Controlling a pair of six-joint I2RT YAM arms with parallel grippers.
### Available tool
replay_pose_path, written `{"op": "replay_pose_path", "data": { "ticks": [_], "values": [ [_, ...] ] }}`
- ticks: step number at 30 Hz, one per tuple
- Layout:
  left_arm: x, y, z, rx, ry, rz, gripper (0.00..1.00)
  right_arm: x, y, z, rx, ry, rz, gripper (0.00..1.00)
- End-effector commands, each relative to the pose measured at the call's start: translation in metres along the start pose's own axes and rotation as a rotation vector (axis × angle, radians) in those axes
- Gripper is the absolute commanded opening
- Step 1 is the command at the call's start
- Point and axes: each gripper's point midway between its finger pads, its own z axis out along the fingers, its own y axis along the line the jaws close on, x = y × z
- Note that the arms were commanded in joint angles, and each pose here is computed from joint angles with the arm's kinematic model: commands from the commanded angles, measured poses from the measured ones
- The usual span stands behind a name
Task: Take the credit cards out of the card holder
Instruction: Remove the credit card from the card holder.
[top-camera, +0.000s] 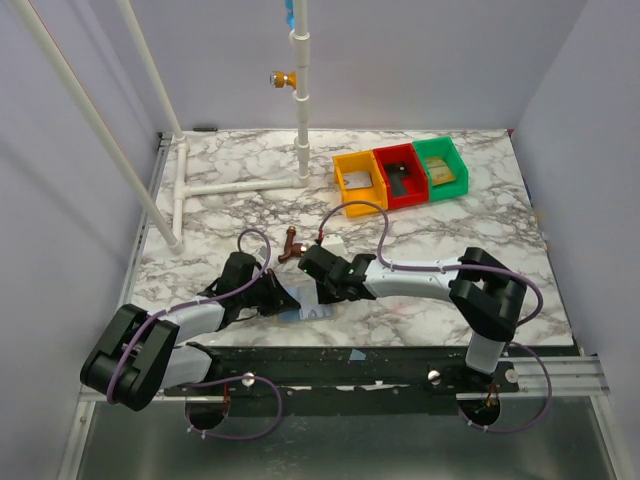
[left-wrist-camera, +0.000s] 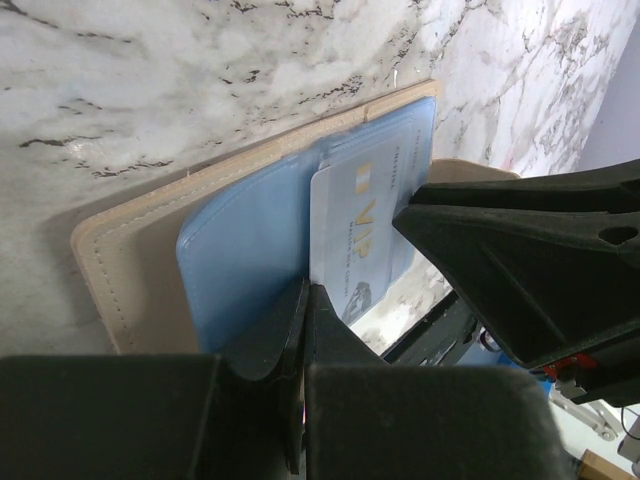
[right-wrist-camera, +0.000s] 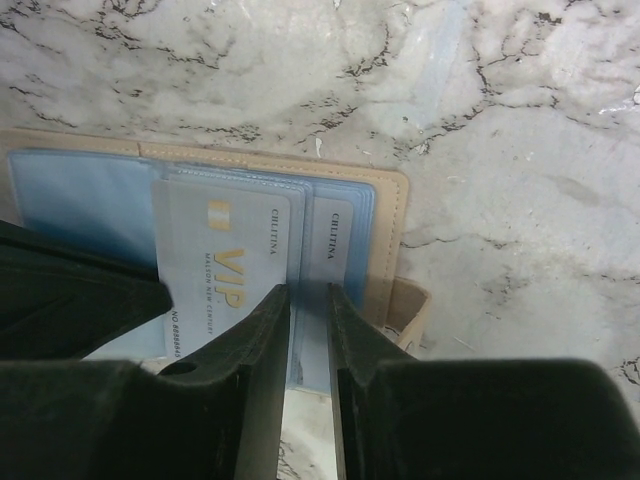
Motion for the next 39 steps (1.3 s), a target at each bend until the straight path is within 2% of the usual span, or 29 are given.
{"op": "replay_pose_path", "data": {
  "ticks": [1, 10, 18, 32, 39],
  "values": [
    [-0.001, 0.006, 0.0, -0.035, -0.003, -0.007, 0.0, 0.01, -0.006, 0.006, 0.055, 0.027, -0.048, 0.24],
    [-0.004, 0.005, -0.002, -0.044, -0.013, -0.001, 0.0, 0.023, -0.03, 0.014, 0.212, 0.051, -0.116, 0.18],
    [-0.006, 0.006, -0.003, -0.057, -0.017, -0.002, 0.0, 0.032, -0.043, 0.017, 0.262, 0.064, -0.119, 0.15],
    [-0.007, 0.01, -0.005, -0.078, -0.029, -0.007, 0.0, 0.034, -0.046, 0.012, 0.251, 0.051, -0.078, 0.15],
    [-0.007, -0.002, -0.004, -0.02, -0.012, 0.019, 0.0, 0.036, -0.046, 0.013, 0.252, 0.06, -0.079, 0.13]
  ]
}}
